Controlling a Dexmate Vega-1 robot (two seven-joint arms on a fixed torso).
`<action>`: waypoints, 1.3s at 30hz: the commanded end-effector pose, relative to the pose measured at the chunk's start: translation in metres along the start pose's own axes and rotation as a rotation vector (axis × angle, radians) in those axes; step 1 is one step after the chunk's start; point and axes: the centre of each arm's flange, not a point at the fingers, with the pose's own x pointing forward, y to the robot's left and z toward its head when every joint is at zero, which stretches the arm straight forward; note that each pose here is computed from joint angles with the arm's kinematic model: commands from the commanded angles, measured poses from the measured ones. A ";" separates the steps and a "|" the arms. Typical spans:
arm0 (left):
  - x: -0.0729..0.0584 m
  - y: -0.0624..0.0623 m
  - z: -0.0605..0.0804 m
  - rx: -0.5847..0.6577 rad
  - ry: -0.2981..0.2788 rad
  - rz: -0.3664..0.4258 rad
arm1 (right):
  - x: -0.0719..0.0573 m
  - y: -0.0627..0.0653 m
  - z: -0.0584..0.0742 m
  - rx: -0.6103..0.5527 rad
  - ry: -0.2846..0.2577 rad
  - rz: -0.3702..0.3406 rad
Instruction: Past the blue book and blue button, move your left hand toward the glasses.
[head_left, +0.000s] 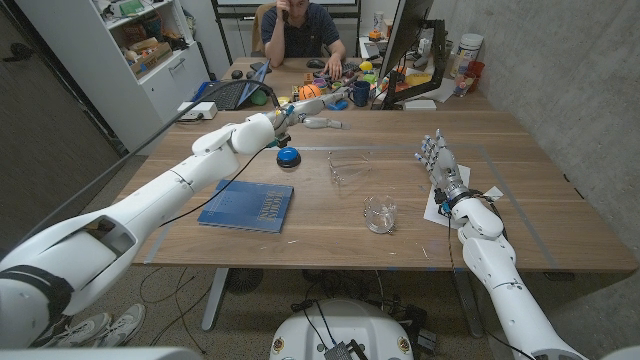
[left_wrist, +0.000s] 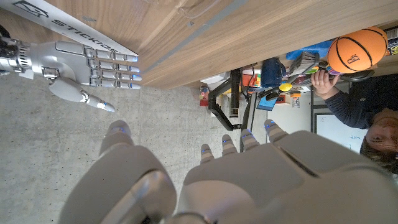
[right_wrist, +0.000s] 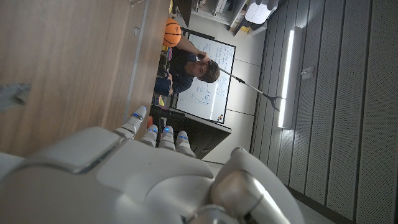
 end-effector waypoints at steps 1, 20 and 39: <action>0.009 -0.027 0.007 0.091 0.001 -0.101 | -0.001 0.000 -0.002 0.004 0.001 -0.003; 0.012 -0.055 0.003 0.188 0.043 -0.160 | -0.004 -0.001 -0.009 0.003 0.017 -0.001; 0.023 -0.079 -0.008 0.182 0.082 -0.262 | -0.002 -0.002 -0.010 0.013 0.025 -0.005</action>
